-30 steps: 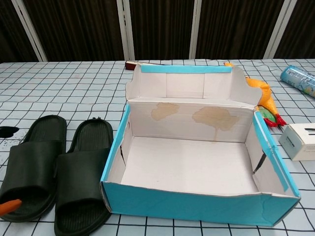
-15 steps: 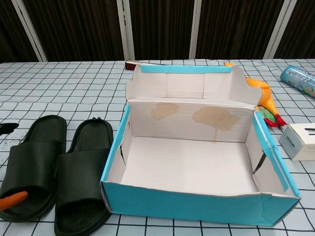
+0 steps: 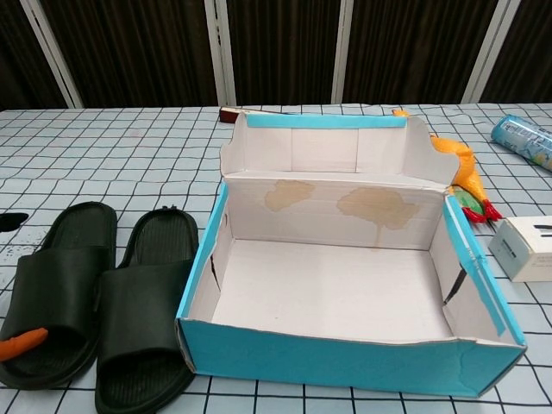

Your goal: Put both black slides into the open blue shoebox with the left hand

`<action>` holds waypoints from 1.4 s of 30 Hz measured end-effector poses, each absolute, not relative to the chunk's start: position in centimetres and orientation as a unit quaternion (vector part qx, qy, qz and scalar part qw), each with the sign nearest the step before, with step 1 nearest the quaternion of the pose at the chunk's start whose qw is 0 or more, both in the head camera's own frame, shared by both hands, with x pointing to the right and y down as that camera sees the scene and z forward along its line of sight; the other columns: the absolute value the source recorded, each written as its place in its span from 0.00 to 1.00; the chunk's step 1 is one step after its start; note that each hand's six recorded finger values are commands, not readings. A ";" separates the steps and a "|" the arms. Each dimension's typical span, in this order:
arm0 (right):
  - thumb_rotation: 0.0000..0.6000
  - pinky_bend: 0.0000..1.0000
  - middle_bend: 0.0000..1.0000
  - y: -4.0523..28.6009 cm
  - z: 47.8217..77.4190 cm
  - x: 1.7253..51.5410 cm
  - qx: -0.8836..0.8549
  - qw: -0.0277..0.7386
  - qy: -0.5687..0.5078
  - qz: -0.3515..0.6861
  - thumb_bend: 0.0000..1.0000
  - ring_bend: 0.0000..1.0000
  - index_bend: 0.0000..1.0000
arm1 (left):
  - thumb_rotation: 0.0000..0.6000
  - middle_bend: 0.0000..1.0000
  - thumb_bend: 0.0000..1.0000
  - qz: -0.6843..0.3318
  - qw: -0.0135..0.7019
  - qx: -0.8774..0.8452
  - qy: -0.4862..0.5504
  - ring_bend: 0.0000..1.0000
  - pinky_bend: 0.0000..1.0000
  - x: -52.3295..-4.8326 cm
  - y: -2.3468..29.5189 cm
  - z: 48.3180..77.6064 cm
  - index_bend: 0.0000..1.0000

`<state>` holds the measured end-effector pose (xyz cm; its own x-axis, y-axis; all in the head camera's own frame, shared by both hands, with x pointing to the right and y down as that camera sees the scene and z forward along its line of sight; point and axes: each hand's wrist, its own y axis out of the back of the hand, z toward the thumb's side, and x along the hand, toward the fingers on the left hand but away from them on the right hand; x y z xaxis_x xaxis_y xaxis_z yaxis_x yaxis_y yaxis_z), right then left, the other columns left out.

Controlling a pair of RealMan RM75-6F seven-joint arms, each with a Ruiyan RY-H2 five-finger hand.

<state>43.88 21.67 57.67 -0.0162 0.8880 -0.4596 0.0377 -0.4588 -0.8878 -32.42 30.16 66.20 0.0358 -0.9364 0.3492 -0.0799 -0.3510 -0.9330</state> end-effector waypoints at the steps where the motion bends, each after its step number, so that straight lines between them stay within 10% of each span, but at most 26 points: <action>1: 1.00 0.20 0.21 21.7 57.7 43.9 -0.606 0.353 -0.381 0.602 0.23 0.24 0.13 | 0.63 0.10 0.03 -0.556 0.386 -0.606 0.418 0.01 0.00 -32.5 30.1 66.3 0.08; 42: 1.00 0.20 0.21 21.6 58.4 43.7 -0.605 0.346 -0.372 0.613 0.23 0.25 0.13 | 0.64 0.22 0.10 -0.579 0.385 -0.601 0.395 0.01 0.00 -32.7 28.6 69.0 0.18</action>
<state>43.73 21.57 58.39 -0.0276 0.8744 -0.4844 0.0258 -0.4838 -0.8748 -32.69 28.59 68.98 0.0180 -0.9203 0.3908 -0.0286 -0.3912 -0.9199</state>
